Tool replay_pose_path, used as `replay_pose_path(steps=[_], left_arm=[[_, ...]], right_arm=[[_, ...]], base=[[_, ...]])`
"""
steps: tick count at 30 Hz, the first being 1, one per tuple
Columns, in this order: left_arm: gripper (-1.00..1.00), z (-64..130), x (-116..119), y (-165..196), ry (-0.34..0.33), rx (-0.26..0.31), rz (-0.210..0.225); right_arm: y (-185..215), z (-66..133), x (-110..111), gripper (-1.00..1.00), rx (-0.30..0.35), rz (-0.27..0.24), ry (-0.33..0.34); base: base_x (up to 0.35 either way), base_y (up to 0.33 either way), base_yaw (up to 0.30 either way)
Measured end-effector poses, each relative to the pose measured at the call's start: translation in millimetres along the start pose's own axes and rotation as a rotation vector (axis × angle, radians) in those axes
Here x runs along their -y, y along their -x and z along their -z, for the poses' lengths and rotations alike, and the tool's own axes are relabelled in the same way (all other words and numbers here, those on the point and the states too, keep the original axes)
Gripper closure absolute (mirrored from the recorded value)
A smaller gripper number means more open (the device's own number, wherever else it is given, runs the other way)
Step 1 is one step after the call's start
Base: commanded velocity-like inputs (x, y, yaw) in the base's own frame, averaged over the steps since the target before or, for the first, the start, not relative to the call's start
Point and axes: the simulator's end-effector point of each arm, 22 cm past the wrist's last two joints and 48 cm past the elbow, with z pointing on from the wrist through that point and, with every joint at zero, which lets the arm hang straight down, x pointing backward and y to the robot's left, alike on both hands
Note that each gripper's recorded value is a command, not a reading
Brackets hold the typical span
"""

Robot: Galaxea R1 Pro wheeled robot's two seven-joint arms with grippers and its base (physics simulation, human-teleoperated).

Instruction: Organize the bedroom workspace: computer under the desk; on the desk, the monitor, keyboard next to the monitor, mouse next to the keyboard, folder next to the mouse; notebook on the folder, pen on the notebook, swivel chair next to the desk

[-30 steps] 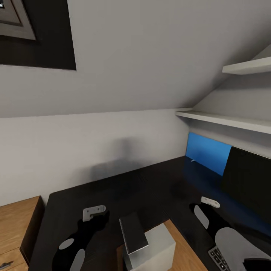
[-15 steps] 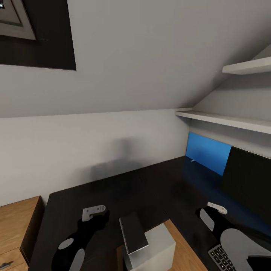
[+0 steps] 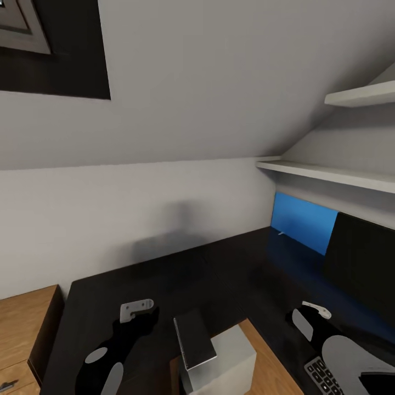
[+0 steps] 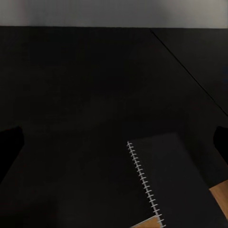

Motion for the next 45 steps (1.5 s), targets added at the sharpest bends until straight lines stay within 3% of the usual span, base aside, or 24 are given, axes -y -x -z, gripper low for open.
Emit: replay_pose_path(steps=[18, 26, 32, 45], left_arm=[[-1.00, -12.5, -5.7, -17.9, 0.002, 0.002, 0.001], [-1.00, -12.5, -5.8, -18.0, 0.001, 0.002, -0.001], [-1.00, -12.2, -7.0, -17.0, 0.004, 0.007, -0.003], [-1.00, -17.4, -8.9, -25.5, 0.004, 0.003, -0.001]], right_arm=[[-10.9, -19.3, -3.8, 1.00, 0.003, 0.003, 0.000], [-2.7, -19.1, -3.3, 1.00, 0.040, -0.008, -0.003], [-2.0, -22.3, 9.1, 1.00, 0.068, 0.033, -0.040], [-3.9, -31.2, 12.0, 1.00, 0.082, 0.033, -0.049]], base=[[-0.067, 0.000, 0.000], [0.000, 0.000, 0.000], [0.078, -0.052, 0.000], [0.015, -0.006, 0.000]])
